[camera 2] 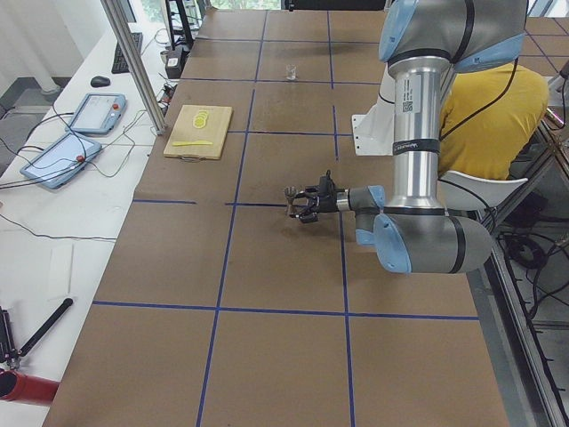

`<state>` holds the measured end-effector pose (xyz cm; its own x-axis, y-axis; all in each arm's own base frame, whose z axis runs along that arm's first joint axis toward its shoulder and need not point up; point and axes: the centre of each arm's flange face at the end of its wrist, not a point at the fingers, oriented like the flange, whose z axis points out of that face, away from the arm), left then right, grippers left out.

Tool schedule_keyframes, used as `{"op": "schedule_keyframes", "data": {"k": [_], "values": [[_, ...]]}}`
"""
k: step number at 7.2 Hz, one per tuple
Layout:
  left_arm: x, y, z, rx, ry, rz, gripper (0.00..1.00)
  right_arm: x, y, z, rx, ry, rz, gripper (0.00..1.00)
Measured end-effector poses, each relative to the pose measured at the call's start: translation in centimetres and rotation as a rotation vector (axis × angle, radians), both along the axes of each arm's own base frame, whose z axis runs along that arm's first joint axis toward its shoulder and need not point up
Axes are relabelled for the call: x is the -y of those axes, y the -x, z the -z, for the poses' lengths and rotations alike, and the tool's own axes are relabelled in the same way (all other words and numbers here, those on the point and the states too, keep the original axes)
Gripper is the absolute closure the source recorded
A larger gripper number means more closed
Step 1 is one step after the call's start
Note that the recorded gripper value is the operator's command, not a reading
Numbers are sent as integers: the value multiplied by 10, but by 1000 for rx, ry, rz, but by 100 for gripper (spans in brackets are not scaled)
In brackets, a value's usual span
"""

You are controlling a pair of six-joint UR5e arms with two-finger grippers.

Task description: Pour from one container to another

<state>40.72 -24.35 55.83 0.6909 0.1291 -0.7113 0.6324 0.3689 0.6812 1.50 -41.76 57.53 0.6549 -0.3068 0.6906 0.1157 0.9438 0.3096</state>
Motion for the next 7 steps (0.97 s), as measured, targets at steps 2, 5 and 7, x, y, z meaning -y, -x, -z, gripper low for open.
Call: {"op": "schedule_keyframes", "data": {"k": [2,5,7], "values": [[6,3,0,0,2,10,12,0,0,0,0,0,0,0],[11,0,5,-9,3,14,27,0,0,-1,0,1,0,0],[11,-4,10,-18,2,13,46,0,0,-1,0,1,0,0]]}}
